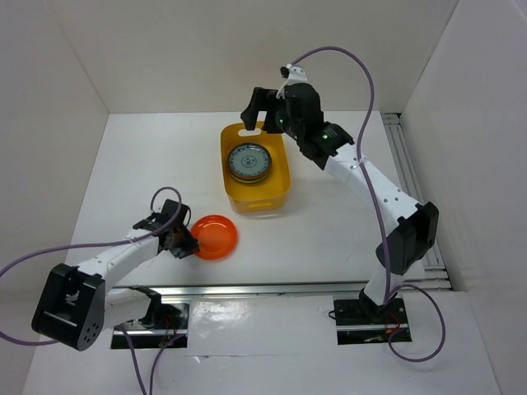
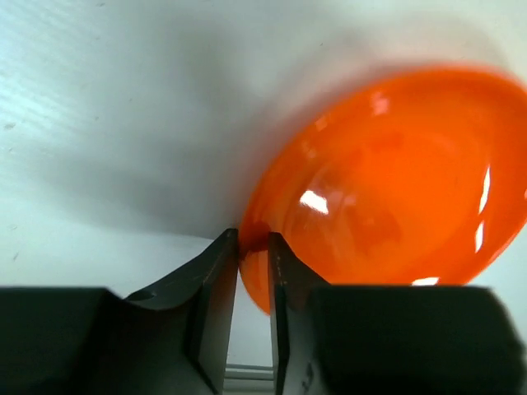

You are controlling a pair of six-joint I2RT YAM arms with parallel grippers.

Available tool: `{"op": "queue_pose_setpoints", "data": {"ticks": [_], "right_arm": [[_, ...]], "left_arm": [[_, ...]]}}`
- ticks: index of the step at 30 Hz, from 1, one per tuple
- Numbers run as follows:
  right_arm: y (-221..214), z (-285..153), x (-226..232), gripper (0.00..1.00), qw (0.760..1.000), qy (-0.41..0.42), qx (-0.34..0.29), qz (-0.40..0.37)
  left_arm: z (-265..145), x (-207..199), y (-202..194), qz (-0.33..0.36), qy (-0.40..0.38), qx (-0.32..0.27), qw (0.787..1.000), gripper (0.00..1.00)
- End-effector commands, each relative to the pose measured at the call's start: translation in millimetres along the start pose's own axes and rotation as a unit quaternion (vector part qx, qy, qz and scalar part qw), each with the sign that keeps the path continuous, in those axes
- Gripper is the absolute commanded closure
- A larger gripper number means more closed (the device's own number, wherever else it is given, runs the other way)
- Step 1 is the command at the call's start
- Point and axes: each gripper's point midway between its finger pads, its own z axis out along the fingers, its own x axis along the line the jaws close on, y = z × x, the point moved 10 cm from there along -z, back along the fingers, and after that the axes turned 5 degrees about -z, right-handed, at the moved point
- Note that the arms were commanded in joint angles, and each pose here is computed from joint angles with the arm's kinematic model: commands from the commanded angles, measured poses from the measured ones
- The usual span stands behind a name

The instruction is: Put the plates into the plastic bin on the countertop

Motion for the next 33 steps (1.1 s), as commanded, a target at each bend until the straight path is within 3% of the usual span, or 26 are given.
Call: {"op": "queue_pose_setpoints", "data": {"ticks": [1, 5, 7, 12, 18, 22, 28, 33], "right_arm": [[11.8, -18.4, -3.3, 0.00, 1.000, 0.002, -0.022, -0.006], [21.7, -31.2, -9.0, 0.00, 0.999, -0.001, -0.033, -0.003], [25.4, -35.7, -17.2, 0.00, 0.999, -0.016, -0.034, -0.001], [35.3, -48.2, -21.7, 0.00, 0.999, -0.017, -0.049, 0.006], [46.4, -64.3, -35.4, 0.00, 0.997, -0.035, -0.062, 0.011], [49.4, -70.4, -44.9, 0.00, 0.997, -0.048, -0.065, 0.013], [61.0, -83.8, -65.2, 0.00, 0.994, -0.071, -0.077, 0.020], [58.2, -92.9, -87.8, 0.00, 0.993, -0.092, -0.072, 0.026]], "left_arm": [[15.1, 13.5, -3.7, -0.004, 0.055, -0.010, 0.998, 0.67], [20.3, 14.4, -3.4, -0.006, 0.078, -0.005, 0.997, 0.97], [21.5, 14.0, -2.3, -0.004, 0.089, -0.005, 0.996, 1.00], [-0.5, 4.8, 13.3, -0.019, 0.098, -0.032, 0.995, 1.00], [-86.7, -19.0, 65.2, -0.056, -0.007, -0.195, 0.979, 1.00], [-123.7, -30.9, 101.6, -0.077, -0.006, -0.243, 0.967, 1.00], [-164.2, -82.9, 138.0, 0.009, -0.140, -0.298, 0.944, 1.00], [-160.0, -143.7, 161.3, 0.093, -0.212, -0.283, 0.931, 1.00]]}}
